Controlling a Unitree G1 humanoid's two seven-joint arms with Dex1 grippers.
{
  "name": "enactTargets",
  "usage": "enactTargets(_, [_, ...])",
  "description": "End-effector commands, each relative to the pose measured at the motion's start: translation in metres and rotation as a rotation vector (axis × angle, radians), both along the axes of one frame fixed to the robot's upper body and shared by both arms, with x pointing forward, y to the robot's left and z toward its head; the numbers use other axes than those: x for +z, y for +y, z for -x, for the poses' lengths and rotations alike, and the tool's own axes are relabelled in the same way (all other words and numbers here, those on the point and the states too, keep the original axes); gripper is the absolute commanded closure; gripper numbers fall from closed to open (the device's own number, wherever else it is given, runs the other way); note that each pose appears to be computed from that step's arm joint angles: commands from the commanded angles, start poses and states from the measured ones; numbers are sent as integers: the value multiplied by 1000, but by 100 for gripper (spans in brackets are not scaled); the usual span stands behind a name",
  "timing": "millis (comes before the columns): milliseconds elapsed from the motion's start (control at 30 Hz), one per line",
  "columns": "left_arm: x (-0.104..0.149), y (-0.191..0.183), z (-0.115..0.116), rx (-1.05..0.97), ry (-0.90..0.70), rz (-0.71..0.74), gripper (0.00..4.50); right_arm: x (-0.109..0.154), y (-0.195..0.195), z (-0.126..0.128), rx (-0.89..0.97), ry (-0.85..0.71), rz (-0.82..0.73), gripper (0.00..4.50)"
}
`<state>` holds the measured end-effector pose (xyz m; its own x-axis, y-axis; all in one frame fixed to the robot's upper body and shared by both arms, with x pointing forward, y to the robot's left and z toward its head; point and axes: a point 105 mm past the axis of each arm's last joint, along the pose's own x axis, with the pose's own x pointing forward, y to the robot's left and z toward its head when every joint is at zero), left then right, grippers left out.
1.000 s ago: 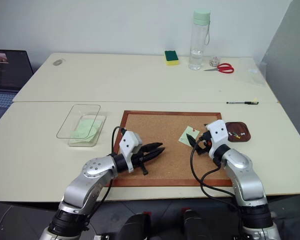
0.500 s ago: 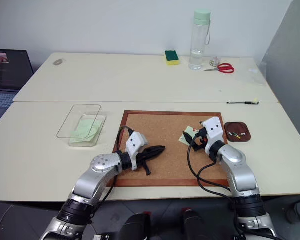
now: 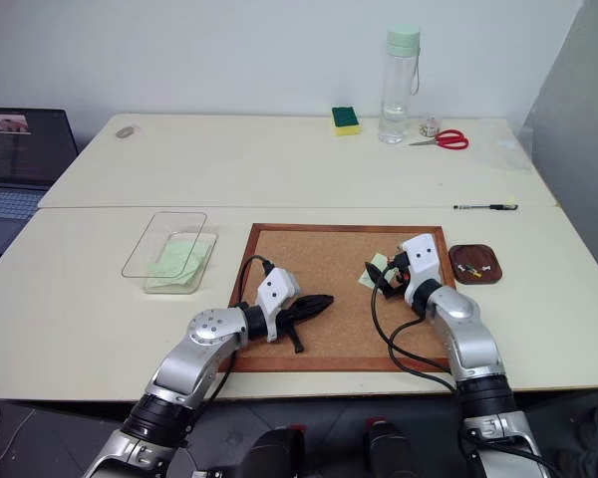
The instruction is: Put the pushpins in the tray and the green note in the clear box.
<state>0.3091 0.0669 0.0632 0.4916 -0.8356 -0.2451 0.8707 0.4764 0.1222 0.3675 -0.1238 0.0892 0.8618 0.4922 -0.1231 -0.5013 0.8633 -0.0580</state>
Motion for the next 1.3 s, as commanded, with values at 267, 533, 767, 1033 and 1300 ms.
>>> enactTargets(267, [-21, 2, 8, -3, 87, -41, 450, 9, -2, -7, -16, -45, -19, 207])
enactTargets(533, [-16, -1, 7, -7, 78, -39, 450, 8, -3, -9, -25, -47, -10, 370])
enactTargets(767, [-15, -1, 6, -4, 72, -40, 450, 9, -4, -11, -31, -51, -5, 449])
enactTargets(1033, [-20, -1, 9, -6, 88, -47, 450, 32, -2, -7, -22, -126, -71, 449])
enactTargets(1300, [-18, -4, 8, -14, 83, -43, 450, 43, 1, 0, -1, -165, -58, 449])
